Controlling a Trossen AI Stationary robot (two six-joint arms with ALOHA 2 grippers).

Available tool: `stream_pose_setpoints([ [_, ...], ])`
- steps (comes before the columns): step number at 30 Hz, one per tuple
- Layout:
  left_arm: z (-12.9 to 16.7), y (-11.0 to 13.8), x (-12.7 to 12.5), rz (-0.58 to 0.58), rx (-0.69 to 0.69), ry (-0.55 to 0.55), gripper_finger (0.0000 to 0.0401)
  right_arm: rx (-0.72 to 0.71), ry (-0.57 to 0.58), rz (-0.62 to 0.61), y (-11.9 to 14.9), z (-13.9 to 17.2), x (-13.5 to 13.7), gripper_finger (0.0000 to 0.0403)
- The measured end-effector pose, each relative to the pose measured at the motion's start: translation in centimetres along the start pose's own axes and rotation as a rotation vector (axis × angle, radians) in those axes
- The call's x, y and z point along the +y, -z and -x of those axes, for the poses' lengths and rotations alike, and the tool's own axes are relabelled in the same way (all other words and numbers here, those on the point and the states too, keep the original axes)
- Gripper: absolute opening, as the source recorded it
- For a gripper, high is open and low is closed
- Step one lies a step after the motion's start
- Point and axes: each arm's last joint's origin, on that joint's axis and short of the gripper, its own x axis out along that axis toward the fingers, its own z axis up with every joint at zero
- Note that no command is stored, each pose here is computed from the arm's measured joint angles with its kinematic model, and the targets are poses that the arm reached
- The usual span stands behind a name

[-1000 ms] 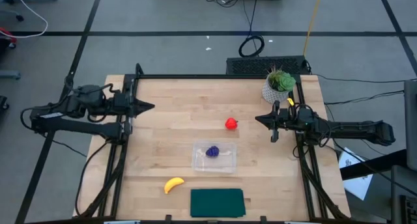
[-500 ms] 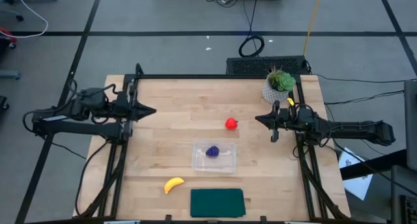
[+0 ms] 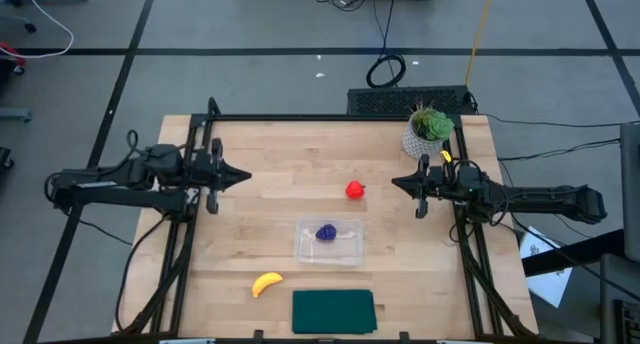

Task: Pick and placing Produce into tupperware
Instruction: Put the apple into the transparent bin

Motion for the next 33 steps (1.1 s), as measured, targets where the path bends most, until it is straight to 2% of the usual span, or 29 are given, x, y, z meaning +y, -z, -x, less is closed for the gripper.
stream_pose_setpoints([
  [4, -0.2, 0.6, 0.0, -0.002, 0.009, 0.0, 0.0002, -0.001, 0.0, 0.0, 0.0, 0.0, 0.0, 0.0],
  [12, -0.8, 1.1, 0.0, -0.014, -0.091, -0.002, 0.0001, -0.001, 0.0, 0.0, 0.0, 0.0, 0.0, 0.0],
  [33, -1.2, 3.5, 0.3, -0.049, -0.116, -0.054, 0.0004, 0.0, 0.0, 0.0, 0.0, 0.0, 0.0, 0.0],
])
